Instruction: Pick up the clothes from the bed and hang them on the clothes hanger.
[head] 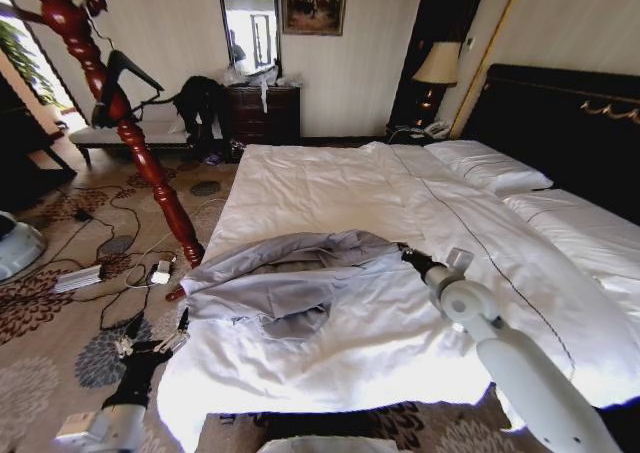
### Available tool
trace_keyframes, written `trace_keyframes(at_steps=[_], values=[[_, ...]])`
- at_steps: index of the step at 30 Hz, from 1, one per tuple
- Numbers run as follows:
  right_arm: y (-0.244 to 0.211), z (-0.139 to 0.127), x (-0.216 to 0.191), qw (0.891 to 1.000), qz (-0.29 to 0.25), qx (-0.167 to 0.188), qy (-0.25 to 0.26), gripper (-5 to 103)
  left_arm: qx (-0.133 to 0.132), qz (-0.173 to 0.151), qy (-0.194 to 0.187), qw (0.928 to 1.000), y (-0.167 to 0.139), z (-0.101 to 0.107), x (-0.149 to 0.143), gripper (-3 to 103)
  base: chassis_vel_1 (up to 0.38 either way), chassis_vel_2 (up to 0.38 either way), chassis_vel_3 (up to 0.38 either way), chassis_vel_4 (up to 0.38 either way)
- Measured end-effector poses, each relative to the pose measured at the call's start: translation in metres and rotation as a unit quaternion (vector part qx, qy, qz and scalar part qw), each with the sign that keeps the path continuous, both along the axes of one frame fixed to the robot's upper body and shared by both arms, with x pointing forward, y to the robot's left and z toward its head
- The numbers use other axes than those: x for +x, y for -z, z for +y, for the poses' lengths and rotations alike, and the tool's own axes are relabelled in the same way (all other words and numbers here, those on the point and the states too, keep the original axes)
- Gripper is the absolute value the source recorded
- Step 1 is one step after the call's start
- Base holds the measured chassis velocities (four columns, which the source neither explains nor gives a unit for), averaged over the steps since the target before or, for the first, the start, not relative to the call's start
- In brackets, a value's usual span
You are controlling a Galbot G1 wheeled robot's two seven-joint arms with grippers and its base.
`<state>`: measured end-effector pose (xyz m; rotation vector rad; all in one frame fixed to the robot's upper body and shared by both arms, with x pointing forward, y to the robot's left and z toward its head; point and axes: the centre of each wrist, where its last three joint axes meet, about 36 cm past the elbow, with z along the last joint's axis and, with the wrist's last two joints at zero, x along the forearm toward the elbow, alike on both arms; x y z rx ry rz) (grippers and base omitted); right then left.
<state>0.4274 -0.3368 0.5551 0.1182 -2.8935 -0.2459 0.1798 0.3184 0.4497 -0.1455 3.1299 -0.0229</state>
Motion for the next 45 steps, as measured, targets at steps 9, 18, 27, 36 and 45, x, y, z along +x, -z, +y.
trace_keyframes(at_steps=[9, 18, 27, 36, 45], values=[[-0.073, -0.002, -0.011, 0.997, -0.052, -0.028, -0.053, 0, -0.006, -0.015, -0.004, 0.9999, -0.01, -0.001, 0.003, 100, 0.0, 0.0, 0.0, 0.0], [-0.151, -0.012, -0.01, 0.982, -0.153, -0.068, -0.087, 0, -0.008, -0.025, -0.01, 0.9996, -0.02, 0.008, 0.004, 100, 0.0, 0.0, 0.0, 0.0], [-0.241, -0.011, -0.013, 0.96, -0.249, -0.039, -0.124, 0, -0.013, -0.035, -0.01, 0.9992, -0.027, 0.007, 0.009, 100, 0.0, 0.0, 0.0, 0.0], [-0.297, 0.03, -0.019, 0.928, -0.304, 0.013, -0.216, 0, -0.017, -0.038, -0.014, 0.999, -0.027, 0.005, 0.009, 100, 0.0, 0.0, 0.0, 0.0], [-0.332, 0.113, -0.006, 0.89, -0.317, 0.07, -0.32, 0, -0.018, -0.036, -0.034, 0.9986, -0.028, 0.016, 0.004, 100, 0.0, 0.0, 0.0, 0.0]])
